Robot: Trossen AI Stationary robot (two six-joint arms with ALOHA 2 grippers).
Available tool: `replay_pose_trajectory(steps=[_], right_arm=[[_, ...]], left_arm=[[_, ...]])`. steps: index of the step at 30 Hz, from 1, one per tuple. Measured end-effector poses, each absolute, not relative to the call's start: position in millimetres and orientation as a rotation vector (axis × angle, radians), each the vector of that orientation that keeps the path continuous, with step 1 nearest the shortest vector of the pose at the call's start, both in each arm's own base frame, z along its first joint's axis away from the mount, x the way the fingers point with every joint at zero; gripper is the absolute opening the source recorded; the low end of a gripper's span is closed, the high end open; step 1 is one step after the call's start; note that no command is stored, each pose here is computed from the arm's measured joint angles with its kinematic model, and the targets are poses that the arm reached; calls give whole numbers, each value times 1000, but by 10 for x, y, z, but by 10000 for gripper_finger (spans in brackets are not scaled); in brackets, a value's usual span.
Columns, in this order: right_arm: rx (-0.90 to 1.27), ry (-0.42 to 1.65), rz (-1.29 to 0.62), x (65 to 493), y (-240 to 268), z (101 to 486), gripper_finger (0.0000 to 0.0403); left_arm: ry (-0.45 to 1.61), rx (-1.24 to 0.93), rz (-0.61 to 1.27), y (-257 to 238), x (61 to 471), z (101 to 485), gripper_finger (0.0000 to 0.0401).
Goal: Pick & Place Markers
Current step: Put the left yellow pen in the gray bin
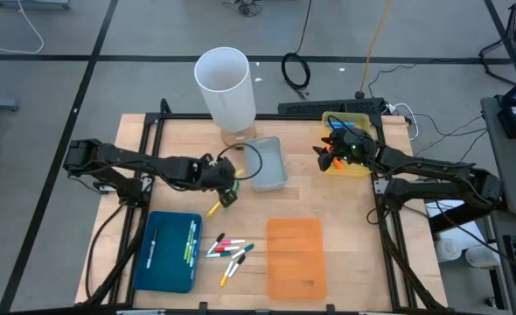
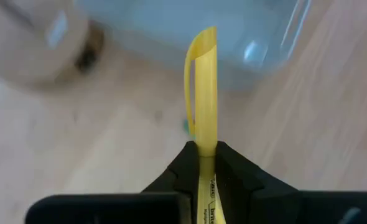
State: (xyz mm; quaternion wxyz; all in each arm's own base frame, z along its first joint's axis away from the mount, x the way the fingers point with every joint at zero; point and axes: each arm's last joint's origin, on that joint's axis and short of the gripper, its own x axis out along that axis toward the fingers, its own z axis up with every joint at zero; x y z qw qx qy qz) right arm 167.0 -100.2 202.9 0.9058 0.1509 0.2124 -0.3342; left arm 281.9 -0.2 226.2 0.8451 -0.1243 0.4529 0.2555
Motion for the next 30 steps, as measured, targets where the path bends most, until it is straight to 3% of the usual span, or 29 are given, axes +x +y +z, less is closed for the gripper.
replay_pose_trajectory(steps=[10,16,24,30], right_arm=[[312,434,-689,1672,-1003,2033,226],[312,434,-689,1672,-1003,2032,226],[310,435,-686,1674,-1000,2033,226],[308,433,-686,1676,-999,2036,226]], left_arm=[[615,-46,427,180,3162,2501,30],[480,-111,406,424,3373,2448,46],[444,-245,484,684,3533,2173,40],[426,-287,504,724,3514,2201,89]])
